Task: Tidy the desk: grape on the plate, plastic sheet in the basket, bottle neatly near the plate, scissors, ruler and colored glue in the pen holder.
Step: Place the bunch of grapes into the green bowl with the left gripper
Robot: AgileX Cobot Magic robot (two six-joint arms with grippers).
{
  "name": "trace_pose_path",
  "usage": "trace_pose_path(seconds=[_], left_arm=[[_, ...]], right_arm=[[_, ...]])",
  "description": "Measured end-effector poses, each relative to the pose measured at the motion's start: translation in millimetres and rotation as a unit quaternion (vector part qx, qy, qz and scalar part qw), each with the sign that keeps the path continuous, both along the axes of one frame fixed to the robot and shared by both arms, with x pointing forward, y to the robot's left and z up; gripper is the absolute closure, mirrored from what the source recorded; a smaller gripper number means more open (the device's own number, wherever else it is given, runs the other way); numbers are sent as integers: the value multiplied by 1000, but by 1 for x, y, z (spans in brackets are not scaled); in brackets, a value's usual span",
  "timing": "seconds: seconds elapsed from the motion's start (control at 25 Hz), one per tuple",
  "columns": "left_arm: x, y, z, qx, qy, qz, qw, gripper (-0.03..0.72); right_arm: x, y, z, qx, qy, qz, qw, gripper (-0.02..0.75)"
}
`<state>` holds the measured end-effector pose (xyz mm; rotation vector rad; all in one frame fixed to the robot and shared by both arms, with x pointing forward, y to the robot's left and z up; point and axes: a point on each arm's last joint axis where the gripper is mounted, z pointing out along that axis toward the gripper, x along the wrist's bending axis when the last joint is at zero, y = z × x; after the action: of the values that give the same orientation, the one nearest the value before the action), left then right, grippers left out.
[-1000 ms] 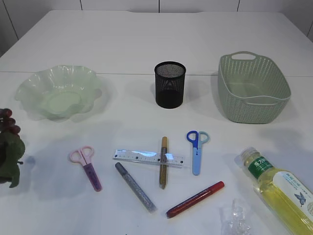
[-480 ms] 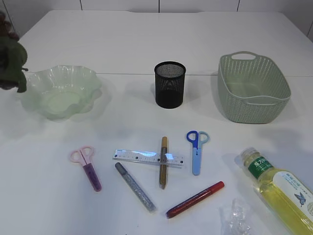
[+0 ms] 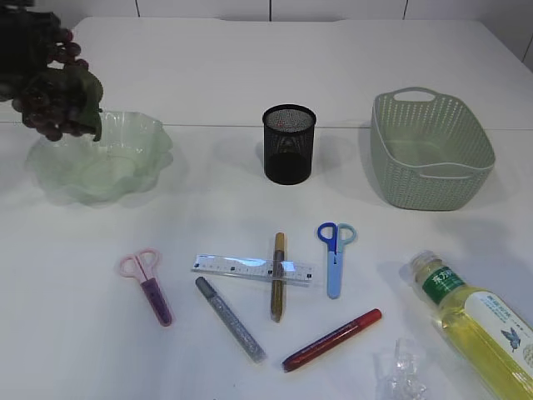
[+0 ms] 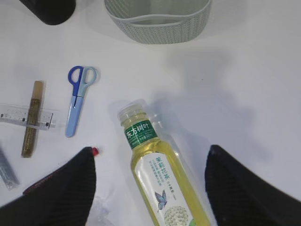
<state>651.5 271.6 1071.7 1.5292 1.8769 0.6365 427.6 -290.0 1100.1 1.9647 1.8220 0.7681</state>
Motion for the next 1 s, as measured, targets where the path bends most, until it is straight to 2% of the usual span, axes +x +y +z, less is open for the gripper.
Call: trace_pose_path(seconds=[0.16,0.4,0.52,0.64,0.88,1.0], left_arm=[[24,-2,-24,-2,-13,-3,1000,529],[46,-5,-73,-1,8,-6,1000,526],[51,-5,-94,0,26,-6,1000,496],[52,-5,-103,1,36,-6,999,411],[53,-5,-99,0,25,-6,1000,162],[49,-5,-83,-1,17,-6,1000,113]], right_arm=[[0,1,0,8,0,1,1000,175],[0,2,0,15,0,1,1000,175],[0,3,1,23,0,1,1000,175],[0,5,1,32,-1,1,999,175],[-1,7,1,46,5,1,999,175],[-1,8,0,51,9,2,999,175]])
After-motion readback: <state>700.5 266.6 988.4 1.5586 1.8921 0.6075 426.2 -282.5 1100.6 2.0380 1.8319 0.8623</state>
